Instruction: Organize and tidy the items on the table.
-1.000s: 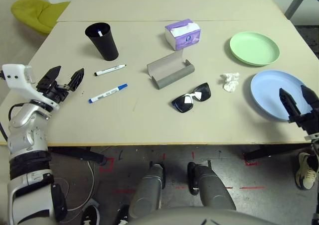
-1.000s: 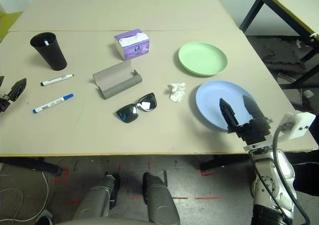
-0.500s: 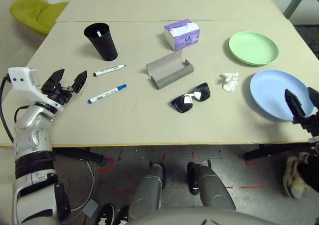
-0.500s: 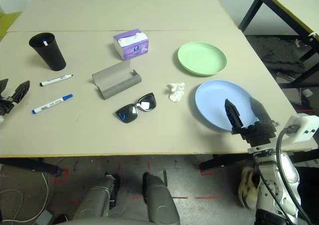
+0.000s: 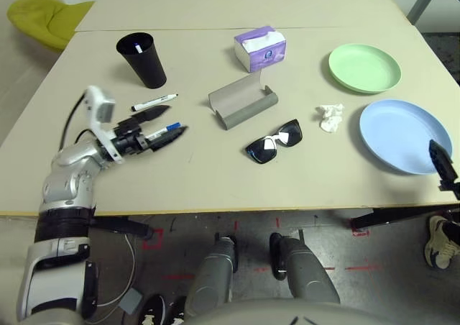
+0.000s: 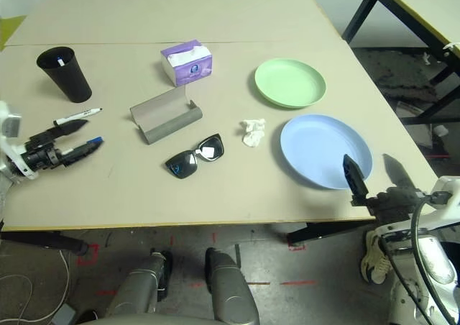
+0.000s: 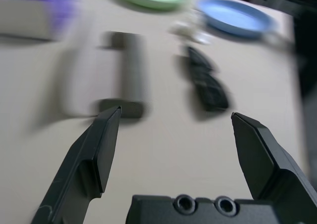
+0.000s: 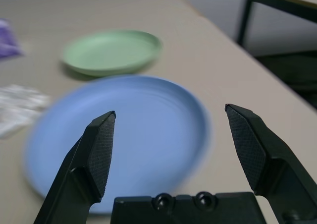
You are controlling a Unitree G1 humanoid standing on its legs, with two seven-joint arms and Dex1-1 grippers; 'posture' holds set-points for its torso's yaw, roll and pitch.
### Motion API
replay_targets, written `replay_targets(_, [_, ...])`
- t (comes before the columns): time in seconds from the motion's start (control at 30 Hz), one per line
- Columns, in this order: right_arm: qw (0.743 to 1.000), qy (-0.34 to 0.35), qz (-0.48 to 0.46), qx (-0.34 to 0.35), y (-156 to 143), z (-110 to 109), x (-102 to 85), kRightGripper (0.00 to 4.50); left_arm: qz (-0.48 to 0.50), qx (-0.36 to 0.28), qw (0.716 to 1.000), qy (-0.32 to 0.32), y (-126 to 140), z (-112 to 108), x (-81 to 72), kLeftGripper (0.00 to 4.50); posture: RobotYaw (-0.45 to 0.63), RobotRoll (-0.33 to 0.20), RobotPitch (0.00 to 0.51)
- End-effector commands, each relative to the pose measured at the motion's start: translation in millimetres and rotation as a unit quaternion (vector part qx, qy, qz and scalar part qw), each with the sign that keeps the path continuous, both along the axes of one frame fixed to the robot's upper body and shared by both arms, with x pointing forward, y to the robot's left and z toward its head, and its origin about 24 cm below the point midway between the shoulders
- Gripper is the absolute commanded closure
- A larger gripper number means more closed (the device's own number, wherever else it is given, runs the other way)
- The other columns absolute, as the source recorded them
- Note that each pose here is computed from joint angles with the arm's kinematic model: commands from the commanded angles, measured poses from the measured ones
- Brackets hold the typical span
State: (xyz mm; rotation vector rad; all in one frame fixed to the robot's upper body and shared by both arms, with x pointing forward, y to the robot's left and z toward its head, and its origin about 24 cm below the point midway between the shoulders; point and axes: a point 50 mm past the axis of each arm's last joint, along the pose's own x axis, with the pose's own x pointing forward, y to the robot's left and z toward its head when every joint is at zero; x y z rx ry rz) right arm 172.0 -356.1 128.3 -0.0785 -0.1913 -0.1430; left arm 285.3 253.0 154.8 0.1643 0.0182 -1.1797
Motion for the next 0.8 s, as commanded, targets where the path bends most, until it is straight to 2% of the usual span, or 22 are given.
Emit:
replay_targets(0.03, [0.998, 0.038, -0.059, -0.006, -11, -8, -11.3, 0.02, -0.022, 0.008, 1.000, -0.004, -4, 6, 4.0, 0.00, -0.28, 0.000, 0.218])
replay_targets(0.17, [0.996, 0.079, -0.043, 0.028, -4, -21, -10.0, 0.02, -0.014, -0.001, 1.000, -0.016, -8, 6, 8.7, 0.00, -0.29, 0.000, 0.227])
replay_targets(0.4, [0.988, 0.119, -0.027, 0.098, 3, -31, 7.6, 0.02, -0.006, 0.001, 1.000, -0.023, -7, 5, 1.9, 0.00, -0.26, 0.000, 0.235])
replay_targets(0.6, [0.980, 0.134, -0.013, 0.147, 10, -31, 21.0, 0.02, 0.008, 0.001, 1.000, -0.022, -3, 3, -6.3, 0.00, -0.23, 0.000, 0.243])
replay_targets(0.8, [0.973, 0.173, -0.005, 0.154, 13, -32, 29.7, 0.02, 0.014, -0.002, 1.000, -0.025, -4, 1, -11.1, 0.00, -0.22, 0.000, 0.248])
